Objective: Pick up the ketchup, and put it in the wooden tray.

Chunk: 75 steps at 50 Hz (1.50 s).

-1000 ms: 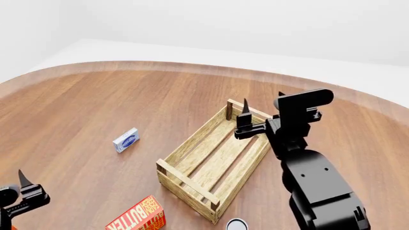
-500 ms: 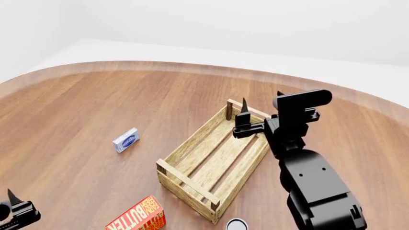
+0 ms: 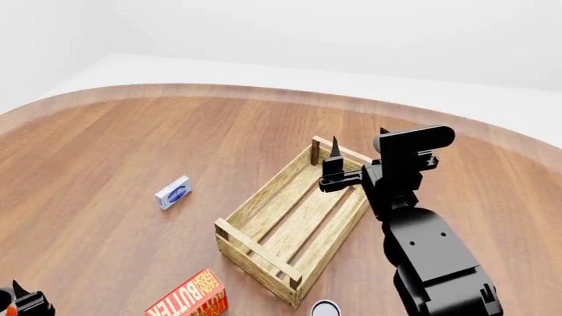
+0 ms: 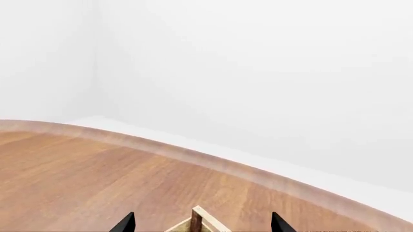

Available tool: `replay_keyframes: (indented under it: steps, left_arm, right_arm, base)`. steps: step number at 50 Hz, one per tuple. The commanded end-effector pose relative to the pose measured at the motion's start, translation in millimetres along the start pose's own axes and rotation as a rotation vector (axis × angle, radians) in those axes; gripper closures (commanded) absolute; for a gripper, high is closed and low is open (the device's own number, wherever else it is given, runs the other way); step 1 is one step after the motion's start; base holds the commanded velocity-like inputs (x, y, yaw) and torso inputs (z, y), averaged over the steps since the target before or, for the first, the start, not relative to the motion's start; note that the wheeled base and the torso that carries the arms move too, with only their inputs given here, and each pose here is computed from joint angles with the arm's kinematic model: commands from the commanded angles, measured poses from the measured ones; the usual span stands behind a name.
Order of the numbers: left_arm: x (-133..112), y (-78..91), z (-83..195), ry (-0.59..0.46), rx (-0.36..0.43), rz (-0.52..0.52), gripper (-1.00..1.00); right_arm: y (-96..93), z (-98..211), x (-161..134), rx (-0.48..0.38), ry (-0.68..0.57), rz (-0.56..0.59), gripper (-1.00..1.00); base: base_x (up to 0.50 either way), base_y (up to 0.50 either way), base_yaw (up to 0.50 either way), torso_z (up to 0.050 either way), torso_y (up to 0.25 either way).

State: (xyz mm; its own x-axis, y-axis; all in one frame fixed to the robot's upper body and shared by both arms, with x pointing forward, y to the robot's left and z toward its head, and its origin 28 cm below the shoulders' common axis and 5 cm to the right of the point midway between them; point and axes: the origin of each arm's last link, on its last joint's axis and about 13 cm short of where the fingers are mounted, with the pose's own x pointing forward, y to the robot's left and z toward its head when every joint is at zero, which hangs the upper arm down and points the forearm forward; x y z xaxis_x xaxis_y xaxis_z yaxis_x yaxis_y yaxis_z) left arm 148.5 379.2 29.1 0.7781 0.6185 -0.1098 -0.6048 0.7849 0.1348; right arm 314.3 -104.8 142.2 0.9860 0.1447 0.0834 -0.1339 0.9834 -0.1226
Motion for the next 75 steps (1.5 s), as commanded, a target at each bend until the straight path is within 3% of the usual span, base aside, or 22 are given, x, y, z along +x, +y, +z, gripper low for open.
replay_keyframes:
  steps: [1, 32, 57, 58, 75]
  left_arm:
    - [0, 1.9, -5, 0.034, -0.006, 0.015, -1.00]
    - [6, 2.2, -20, 0.141, -0.025, 0.024, -1.00]
    - [35, -17.2, -15, 0.120, -0.049, -0.002, -1.00]
    - [37, -17.8, -15, 0.121, -0.053, 0.000, 1.00]
    - [46, -21.2, -13, 0.116, -0.096, 0.011, 1.00]
  right_arm:
    - [0.3, -2, 0, 0.001, 0.004, 0.000, -1.00]
    - [1.8, -1, 0, 0.000, 0.003, 0.000, -1.00]
    - [1.0, -3, 0, -0.002, 0.014, -0.017, -1.00]
    - [1.0, -3, 0, -0.002, 0.014, -0.018, -1.00]
    - [-0.5, -4, -1, 0.003, 0.016, -0.033, -1.00]
  base:
    - [0.00, 0.00, 0.00, 0.000, 0.000]
    - [0.00, 0.00, 0.00, 0.000, 0.000]
    - [0.00, 0.00, 0.00, 0.000, 0.000]
    - [0.00, 0.00, 0.00, 0.000, 0.000]
    - [0.00, 0.00, 0.00, 0.000, 0.000]
